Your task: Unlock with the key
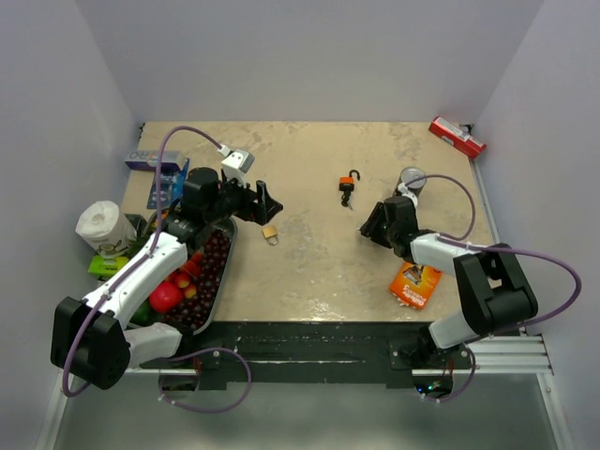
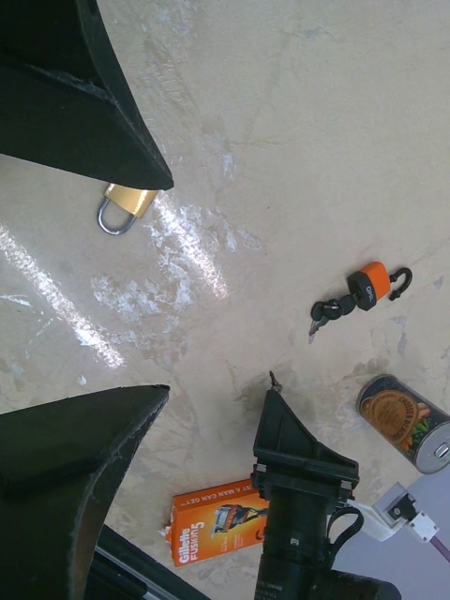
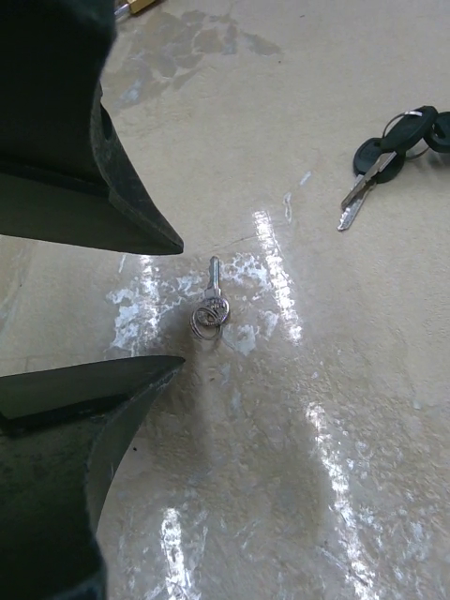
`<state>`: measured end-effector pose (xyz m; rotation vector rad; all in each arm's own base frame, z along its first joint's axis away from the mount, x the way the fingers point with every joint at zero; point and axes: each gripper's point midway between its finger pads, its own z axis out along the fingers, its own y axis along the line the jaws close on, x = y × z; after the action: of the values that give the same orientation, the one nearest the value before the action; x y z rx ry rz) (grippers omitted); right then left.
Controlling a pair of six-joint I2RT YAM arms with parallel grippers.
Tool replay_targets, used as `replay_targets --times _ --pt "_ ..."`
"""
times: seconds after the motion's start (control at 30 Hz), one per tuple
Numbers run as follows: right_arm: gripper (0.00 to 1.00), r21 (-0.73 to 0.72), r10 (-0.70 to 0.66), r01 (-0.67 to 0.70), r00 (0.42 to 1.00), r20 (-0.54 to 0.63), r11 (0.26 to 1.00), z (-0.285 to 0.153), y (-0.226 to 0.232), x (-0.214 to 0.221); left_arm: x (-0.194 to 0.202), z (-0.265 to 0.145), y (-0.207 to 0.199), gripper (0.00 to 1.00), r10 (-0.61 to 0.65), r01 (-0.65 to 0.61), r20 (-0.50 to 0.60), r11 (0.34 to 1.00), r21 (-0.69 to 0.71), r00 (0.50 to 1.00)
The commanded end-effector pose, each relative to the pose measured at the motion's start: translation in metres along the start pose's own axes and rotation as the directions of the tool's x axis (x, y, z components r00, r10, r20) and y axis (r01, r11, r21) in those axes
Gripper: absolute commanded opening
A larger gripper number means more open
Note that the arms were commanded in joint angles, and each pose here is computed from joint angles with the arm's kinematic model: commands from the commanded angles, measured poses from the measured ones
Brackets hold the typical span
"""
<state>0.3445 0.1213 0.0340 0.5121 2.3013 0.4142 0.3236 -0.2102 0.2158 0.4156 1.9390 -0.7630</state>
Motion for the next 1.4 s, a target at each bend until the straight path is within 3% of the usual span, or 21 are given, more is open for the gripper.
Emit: replay_targets --times 0.0,0.23,0.73,0.93,1.37 --pt "0.5 -0.03 0.052 -0.052 0.999 0.013 0.998 0.009 0.006 0.001 -0.014 -0.003 -0.004 0.89 0.036 -0.037 0.053 0.999 0.016 0.998" --pt "0.49 0.012 0.043 -0.044 0.999 0.019 0.999 0.02 -0.003 0.001 -0.013 -0.003 -0.004 0.89 0.037 -0.038 0.049 0.999 0.017 0.998" --pt "0.33 0.052 0.044 -0.045 0.999 0.02 0.998 0.028 -0.006 -0.001 -0.013 -0.002 -0.005 0.89 0.037 -0.038 0.049 0.999 0.021 0.998" --pt "0.29 0.149 0.009 -0.015 0.999 0.042 0.989 0.027 -0.018 -0.008 -0.014 -0.003 -0.006 0.89 0.036 -0.037 0.05 0.999 0.025 0.998" --pt "0.26 0.164 -0.014 0.008 0.999 0.037 0.986 0.028 -0.019 -0.007 -0.017 -0.006 -0.008 0.89 0.042 -0.044 0.06 0.998 0.033 0.997"
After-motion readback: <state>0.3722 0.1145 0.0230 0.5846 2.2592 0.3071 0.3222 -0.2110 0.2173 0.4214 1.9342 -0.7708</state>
